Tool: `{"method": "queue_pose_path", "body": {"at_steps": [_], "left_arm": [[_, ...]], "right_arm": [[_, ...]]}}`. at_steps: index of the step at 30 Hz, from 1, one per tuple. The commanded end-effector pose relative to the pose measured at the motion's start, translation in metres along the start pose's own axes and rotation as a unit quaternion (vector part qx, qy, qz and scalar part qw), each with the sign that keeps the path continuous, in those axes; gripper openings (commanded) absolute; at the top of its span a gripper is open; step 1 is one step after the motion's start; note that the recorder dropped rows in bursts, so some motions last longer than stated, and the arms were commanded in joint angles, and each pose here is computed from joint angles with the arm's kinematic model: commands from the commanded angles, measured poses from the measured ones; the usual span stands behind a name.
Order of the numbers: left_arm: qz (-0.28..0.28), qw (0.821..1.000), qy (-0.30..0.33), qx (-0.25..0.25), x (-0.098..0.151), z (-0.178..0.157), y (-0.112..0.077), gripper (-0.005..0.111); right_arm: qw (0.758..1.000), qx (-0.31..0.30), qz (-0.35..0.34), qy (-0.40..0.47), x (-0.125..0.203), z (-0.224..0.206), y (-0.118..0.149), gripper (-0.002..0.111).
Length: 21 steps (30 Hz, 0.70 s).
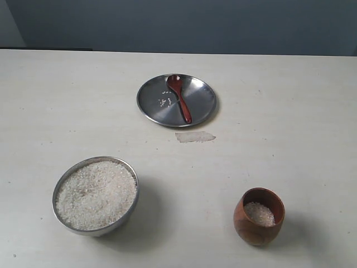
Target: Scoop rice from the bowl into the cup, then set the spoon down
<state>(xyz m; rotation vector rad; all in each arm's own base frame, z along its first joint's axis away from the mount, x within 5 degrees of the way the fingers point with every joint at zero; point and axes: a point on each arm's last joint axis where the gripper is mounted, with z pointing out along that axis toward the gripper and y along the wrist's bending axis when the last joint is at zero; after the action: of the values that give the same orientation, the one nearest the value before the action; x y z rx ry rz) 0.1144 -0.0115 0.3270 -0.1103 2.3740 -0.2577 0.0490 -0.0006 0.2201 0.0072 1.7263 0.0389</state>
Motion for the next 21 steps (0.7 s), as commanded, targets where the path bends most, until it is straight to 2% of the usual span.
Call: {"method": "queue_pose_path", "body": {"at_steps": [1, 7, 14, 21], "left_arm": [[0.002, 1.0, -0.005, -0.004, -0.002, -0.001, 0.0, 0.0], [0.002, 1.0, -0.005, -0.004, -0.002, -0.001, 0.0, 0.0], [0.002, 1.0, -0.005, -0.004, -0.002, -0.001, 0.0, 0.0], [0.002, 1.0, -0.005, -0.004, -0.002, -0.001, 0.0, 0.0]], "right_arm": [[1.0, 0.0, -0.022, -0.004, 0.0, 0.0, 0.0, 0.0], [0.999, -0.02, -0.037, 0.001, 0.001, 0.0, 0.004, 0.0], [0.997, -0.015, -0.056, 0.042, 0.01, 0.0, 0.002, 0.0], [0.997, -0.014, -0.058, 0.043, 0.011, 0.0, 0.002, 0.0]]}}
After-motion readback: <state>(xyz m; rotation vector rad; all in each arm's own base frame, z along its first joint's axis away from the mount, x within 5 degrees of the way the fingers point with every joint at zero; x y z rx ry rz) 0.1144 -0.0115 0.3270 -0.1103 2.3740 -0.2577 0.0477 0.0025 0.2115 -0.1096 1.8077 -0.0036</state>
